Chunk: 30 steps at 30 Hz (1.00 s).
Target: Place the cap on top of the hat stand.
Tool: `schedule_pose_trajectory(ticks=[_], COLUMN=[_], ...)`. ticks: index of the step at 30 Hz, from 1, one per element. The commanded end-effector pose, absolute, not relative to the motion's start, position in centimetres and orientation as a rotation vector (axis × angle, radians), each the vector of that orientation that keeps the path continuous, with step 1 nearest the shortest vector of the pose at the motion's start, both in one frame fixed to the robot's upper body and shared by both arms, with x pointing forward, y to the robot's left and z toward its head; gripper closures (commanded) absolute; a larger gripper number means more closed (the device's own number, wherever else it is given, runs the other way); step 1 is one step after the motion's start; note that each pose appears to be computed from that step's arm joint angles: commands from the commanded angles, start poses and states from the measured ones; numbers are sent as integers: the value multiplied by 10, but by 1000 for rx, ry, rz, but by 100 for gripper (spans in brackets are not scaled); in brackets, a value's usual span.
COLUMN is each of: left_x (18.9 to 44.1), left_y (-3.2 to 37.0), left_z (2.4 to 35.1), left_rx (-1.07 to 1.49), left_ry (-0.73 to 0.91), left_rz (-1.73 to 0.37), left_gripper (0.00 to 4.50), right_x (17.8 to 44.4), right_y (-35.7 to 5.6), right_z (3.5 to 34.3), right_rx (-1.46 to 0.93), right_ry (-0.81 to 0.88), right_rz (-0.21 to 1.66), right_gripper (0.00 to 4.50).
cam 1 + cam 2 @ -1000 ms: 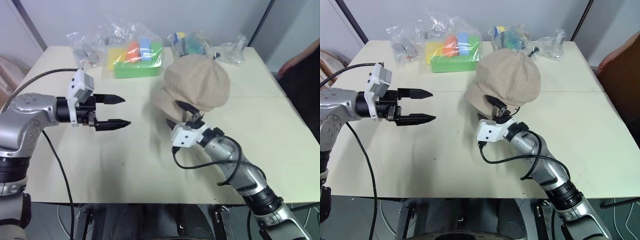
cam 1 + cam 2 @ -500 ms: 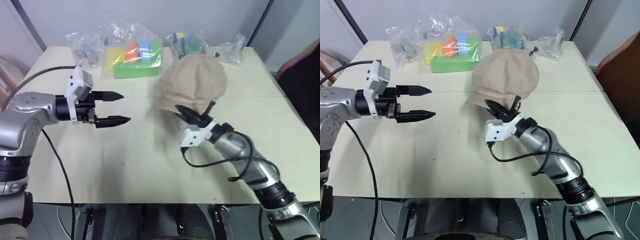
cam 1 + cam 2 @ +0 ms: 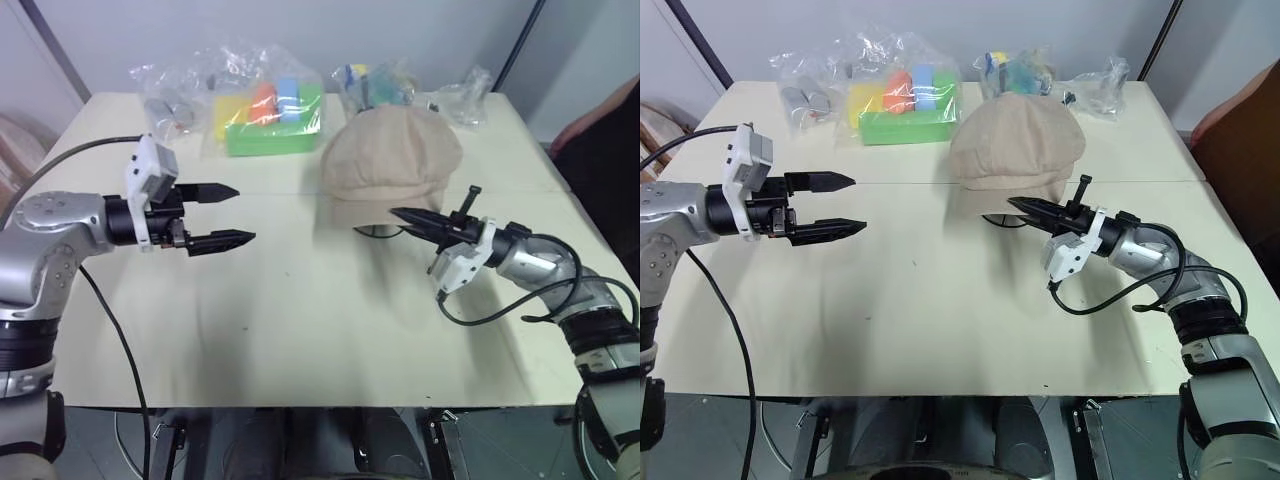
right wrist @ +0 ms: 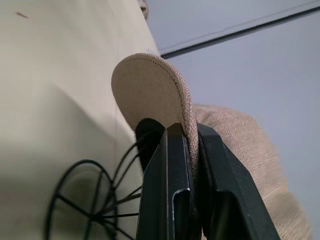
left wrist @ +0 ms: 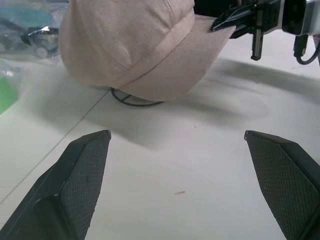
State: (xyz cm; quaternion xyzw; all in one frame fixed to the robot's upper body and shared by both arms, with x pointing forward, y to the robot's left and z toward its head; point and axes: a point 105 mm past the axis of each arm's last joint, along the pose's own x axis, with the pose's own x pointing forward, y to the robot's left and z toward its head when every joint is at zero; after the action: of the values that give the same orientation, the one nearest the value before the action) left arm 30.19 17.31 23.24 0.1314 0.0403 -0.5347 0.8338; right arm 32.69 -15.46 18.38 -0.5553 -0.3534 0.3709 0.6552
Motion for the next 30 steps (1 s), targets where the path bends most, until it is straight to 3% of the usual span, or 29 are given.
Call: schedule_pose_trajectory(ticks=[1, 6, 10, 13, 16, 21, 25, 27, 30], left_x=[297, 297, 301, 305, 310, 316, 318, 321, 322], left_y=[176, 175, 175, 173, 171, 170, 169, 170, 172], left_z=[250, 251, 254, 256, 257, 259, 261, 263, 267], left_rx=[317, 324, 329, 334, 336, 345, 348, 332, 324], left_ry=[21, 19, 14, 11, 10, 10, 11, 6, -3], left_rz=[-1114, -1111, -1117, -1136, -1150, -1175, -1202, -1203, -1203], left_gripper=[0, 0, 0, 0, 0, 0, 0, 0, 0], right_x=[337, 345, 347, 341, 327, 304, 284, 275, 262], right_y=[-167, -179, -190, -202, -216, -233, -247, -255, -261], right_z=[182, 177, 178, 177, 174, 183, 215, 250, 270], right_rx=[-1237, -1218, -1188, -1194, -1228, -1155, -805, -515, -369], right_ry=[-765, -711, -674, -631, -565, -386, -139, -40, 62], right_rz=[797, 745, 688, 650, 632, 607, 636, 709, 813], right_gripper=[445, 445, 302, 138, 2, 2, 2, 2, 2])
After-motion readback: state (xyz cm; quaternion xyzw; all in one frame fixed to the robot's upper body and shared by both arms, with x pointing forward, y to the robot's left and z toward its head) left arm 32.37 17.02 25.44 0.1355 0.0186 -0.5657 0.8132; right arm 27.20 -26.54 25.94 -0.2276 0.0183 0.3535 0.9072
